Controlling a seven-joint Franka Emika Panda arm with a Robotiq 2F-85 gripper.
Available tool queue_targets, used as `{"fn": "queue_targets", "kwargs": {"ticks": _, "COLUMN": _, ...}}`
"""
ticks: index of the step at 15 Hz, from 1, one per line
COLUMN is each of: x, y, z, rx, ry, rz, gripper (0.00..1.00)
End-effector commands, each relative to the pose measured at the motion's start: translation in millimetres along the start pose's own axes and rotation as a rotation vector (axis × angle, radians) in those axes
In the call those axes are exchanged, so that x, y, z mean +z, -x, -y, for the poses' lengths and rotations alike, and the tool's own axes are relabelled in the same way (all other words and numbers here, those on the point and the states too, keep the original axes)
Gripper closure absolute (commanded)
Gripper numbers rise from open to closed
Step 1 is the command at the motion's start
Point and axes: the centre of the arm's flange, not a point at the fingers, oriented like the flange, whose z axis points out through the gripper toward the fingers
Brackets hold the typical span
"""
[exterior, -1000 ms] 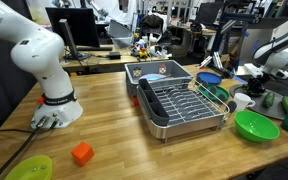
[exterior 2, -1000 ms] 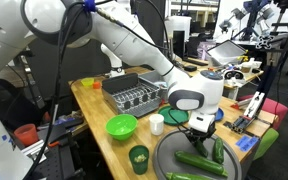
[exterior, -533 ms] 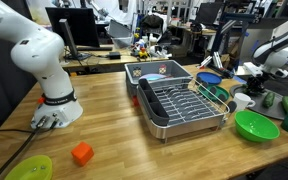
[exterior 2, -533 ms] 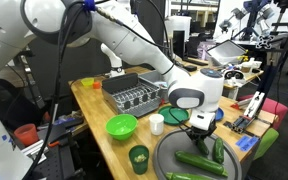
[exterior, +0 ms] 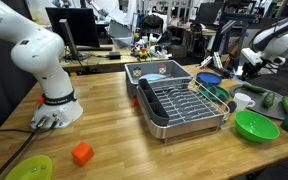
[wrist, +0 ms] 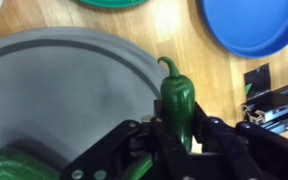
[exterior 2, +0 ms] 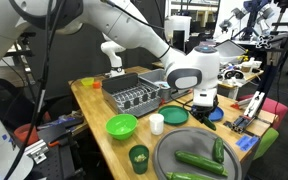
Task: Place the small pepper from the grey tray on the dark green plate
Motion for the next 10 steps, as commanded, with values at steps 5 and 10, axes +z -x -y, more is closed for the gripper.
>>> {"fn": "queue_targets", "kwargs": {"ticks": 5, "x": -25, "y": 98, "z": 5, "rx": -0.298, "ry": -0.036, "rz": 0.099, "gripper": 0.93}}
{"fn": "queue_targets", "kwargs": {"ticks": 10, "x": -8, "y": 162, "z": 0, "rx": -0.441, "ry": 0.017, "rz": 0.153, "gripper": 0.93}}
